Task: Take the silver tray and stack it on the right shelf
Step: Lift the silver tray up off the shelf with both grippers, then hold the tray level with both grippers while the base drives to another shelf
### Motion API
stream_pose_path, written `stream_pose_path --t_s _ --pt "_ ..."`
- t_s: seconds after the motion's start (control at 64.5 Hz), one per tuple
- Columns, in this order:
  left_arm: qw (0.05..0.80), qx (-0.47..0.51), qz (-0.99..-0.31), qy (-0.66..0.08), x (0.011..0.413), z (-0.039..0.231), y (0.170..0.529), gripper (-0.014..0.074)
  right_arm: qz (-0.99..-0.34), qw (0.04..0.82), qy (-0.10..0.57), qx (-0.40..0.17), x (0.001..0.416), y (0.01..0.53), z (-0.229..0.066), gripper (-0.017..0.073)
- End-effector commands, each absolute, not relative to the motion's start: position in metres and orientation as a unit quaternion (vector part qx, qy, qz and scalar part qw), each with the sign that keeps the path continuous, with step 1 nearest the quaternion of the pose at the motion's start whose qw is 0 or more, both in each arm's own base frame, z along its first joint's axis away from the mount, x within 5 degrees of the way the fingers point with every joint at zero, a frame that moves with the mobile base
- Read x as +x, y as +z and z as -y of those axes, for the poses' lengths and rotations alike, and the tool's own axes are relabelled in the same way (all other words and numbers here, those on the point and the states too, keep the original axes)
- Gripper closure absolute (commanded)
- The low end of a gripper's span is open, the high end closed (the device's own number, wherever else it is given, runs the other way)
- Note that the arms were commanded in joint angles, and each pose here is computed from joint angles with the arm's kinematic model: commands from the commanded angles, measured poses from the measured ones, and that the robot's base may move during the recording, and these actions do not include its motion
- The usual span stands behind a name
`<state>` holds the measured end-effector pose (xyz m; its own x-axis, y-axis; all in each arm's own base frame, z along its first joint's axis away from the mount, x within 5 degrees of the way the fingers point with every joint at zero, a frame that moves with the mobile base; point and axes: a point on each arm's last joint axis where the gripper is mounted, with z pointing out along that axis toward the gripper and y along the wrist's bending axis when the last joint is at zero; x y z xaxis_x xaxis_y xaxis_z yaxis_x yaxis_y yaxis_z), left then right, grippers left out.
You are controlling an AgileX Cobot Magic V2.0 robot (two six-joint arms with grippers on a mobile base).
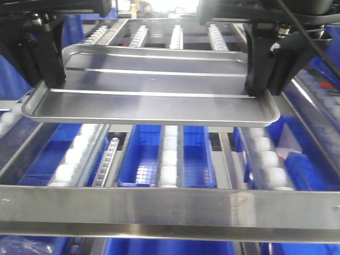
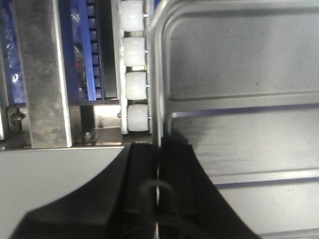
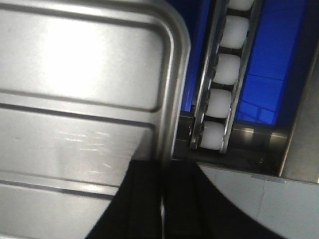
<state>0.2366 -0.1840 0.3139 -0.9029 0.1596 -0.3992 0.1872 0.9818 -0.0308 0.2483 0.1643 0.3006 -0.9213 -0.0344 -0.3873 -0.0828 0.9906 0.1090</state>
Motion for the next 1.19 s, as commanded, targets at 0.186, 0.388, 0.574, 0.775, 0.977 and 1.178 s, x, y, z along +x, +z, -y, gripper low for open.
stream_pose_path --t_s 0.186,0.388,0.574,0.775,0.977,1.178 --pt "0.235 0.103 -0.965 -0.052 0.2315 0.1849 0.3335 0.0688 -0.964 0.251 0.082 -0.045 0.2474 0.3239 -0.1623 0.0503" --pt "0.235 0.103 -0.965 -0.052 0.2315 0.1849 0.3335 0.0688 -0.964 0.251 0.082 -0.044 0.2475 0.3239 -0.1621 0.0503" --pt "0.235 0.103 -0.965 -0.052 0.2315 0.1849 0.3335 0.0688 -0.964 0.251 0.082 -0.044 0.2475 0.3239 -0.1621 0.0503" --pt "0.235 0.103 -0.965 -0.052 0.2315 0.1849 0.3335 0.0688 -0.964 0.251 0.082 -0.044 0.2475 0.3239 -0.1621 0.0503" --pt "0.235 0.103 -0.965 -0.052 0.2315 0.1849 0.3335 0.0688 -0.964 0.251 0.082 -0.044 0.2475 0.3239 -0.1621 0.0503" --pt "0.235 0.103 -0.965 -0.052 0.2315 0.1849 0.3335 0.0688 -0.964 0.251 0.082 -0.044 0.2475 0.3239 -0.1621 0.0503"
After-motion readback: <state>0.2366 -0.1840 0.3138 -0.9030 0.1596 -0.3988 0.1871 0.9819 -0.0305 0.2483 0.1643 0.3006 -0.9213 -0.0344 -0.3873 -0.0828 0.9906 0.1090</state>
